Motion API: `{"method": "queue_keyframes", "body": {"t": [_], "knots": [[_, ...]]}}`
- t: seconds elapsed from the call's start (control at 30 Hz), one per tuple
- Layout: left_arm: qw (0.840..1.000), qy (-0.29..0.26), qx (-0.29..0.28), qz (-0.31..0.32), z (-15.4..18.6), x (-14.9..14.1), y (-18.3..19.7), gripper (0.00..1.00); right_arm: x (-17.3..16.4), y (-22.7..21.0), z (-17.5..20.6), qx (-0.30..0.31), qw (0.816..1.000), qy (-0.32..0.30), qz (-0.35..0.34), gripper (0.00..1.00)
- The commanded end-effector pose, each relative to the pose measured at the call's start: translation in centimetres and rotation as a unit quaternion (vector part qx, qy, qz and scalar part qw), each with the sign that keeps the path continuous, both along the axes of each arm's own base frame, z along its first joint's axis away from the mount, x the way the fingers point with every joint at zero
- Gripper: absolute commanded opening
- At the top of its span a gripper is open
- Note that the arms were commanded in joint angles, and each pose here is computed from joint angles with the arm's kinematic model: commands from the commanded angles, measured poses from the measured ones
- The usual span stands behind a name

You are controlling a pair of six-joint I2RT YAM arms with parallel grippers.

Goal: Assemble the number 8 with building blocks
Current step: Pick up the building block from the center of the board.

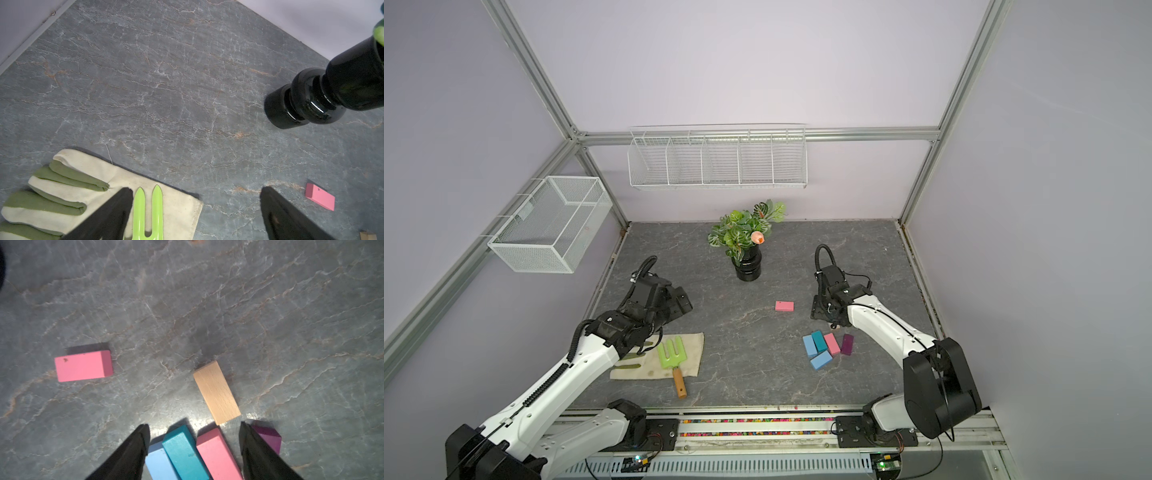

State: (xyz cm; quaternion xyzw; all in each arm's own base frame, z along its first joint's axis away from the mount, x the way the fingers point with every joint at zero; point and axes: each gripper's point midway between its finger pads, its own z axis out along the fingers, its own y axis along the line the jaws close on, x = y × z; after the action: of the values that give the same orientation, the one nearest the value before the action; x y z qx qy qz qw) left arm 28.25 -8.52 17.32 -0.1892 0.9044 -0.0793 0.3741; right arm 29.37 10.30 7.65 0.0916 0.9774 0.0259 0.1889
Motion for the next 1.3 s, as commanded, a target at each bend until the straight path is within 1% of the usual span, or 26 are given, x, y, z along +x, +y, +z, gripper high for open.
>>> {"method": "queue_keyframes", "body": {"t": [0.0, 0.2, 0.33, 0.43, 0.77, 0.93, 1.1, 1.13, 1.27], "knots": [[1.000, -0.001, 0.001, 0.002, -0.3, -0.2, 0.1, 1.00, -2.2, -1.3, -2.7, -0.016, 0.998, 0.056, 0.010, 0.74], [1.000, 0.002, 0.003, 0.000, -0.4, -0.3, 0.1, 0.99, -2.7, -2.5, -5.2, 0.003, 0.996, 0.089, -0.012, 0.73], [1.000, 0.000, 0.003, 0.000, -0.3, -0.2, 0.1, 1.00, -2.5, -2.1, -6.0, 0.018, 0.996, 0.090, -0.004, 0.68], [1.000, 0.002, 0.002, 0.001, -0.4, -0.2, 0.1, 0.99, -2.2, -1.8, -6.2, 0.023, 0.995, 0.092, 0.003, 0.63], [1.000, 0.000, -0.001, 0.002, -0.3, -0.2, 0.0, 0.99, -1.5, -1.5, -6.6, 0.019, 0.995, 0.097, 0.014, 0.61], [1.000, 0.001, -0.002, 0.001, -0.4, -0.1, -0.1, 1.00, -0.7, -1.3, -6.9, 0.016, 0.995, 0.099, 0.021, 0.53], [1.000, 0.001, 0.000, 0.002, -0.4, -0.1, 0.0, 1.00, -0.5, -1.2, -7.2, 0.016, 0.994, 0.104, 0.028, 0.51], [1.000, 0.001, 0.000, 0.002, -0.4, -0.1, 0.0, 1.00, 0.4, -0.9, -6.5, 0.019, 0.995, 0.092, 0.031, 0.50], [1.000, -0.001, 0.001, 0.003, -0.3, 0.0, 0.0, 1.00, 1.0, -0.8, -6.5, 0.018, 0.995, 0.091, 0.033, 0.47]]}}
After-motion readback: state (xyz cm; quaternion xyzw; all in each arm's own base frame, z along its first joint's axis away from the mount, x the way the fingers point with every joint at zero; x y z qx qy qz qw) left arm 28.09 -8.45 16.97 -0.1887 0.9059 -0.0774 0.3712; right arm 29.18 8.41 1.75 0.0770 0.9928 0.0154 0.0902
